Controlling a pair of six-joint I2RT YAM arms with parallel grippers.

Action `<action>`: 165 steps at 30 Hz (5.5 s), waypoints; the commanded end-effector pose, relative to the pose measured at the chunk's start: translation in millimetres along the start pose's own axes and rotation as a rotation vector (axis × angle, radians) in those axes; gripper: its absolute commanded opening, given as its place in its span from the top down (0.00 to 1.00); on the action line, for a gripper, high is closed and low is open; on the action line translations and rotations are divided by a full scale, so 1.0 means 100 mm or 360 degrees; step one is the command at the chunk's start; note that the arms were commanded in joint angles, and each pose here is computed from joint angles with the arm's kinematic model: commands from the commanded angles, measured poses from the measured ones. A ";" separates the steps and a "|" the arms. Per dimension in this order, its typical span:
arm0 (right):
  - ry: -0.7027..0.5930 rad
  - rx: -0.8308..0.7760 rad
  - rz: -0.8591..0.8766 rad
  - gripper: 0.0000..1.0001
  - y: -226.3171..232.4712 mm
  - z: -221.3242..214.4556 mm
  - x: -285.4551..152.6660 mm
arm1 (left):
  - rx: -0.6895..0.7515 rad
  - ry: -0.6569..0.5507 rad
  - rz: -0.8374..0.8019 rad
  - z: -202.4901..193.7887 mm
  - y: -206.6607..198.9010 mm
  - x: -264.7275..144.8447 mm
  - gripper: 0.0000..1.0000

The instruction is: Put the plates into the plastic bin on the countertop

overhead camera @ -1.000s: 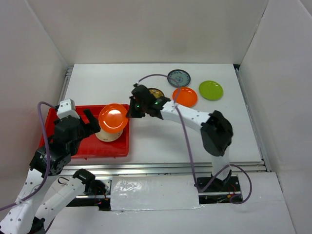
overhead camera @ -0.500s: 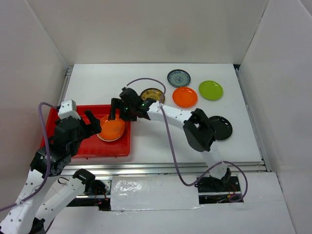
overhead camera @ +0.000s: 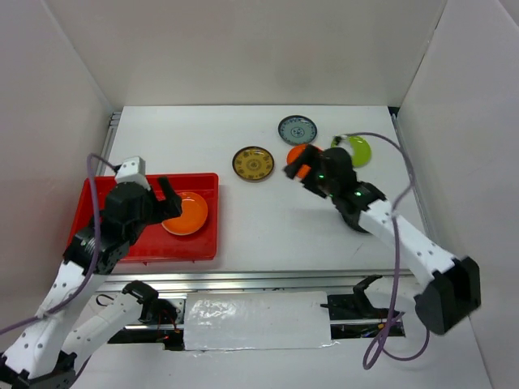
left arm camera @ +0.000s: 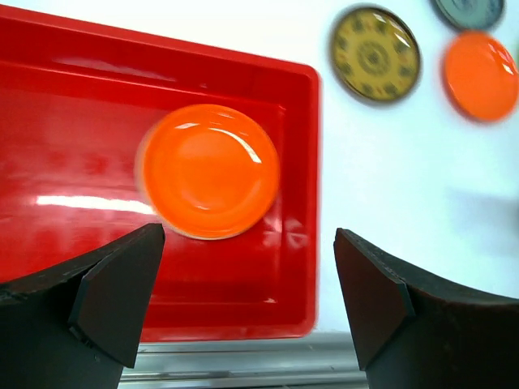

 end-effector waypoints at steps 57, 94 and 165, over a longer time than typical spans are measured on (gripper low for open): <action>-0.0620 0.1026 -0.0761 1.00 -2.62 0.10 -0.69 | 0.0131 0.0105 -0.0143 0.34 -0.64 0.10 0.01; 0.0951 -0.0246 0.0713 0.07 1.80 -1.62 1.07 | 0.0093 -0.0061 0.0257 0.49 0.06 -0.05 0.01; -0.0365 0.0172 0.0554 0.00 -0.46 0.32 -1.77 | -0.0565 0.0607 -0.0245 -1.83 -3.21 3.48 0.23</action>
Point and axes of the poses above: each gripper's point midway between its finger pads, its own x axis out along the fingers, its own y axis along the line the jaws close on, z = x × y, the point moved 2 cm from there along -x, back along the fingers, and after that the axes turned 1 degree about -x, right-handed, at the moved point
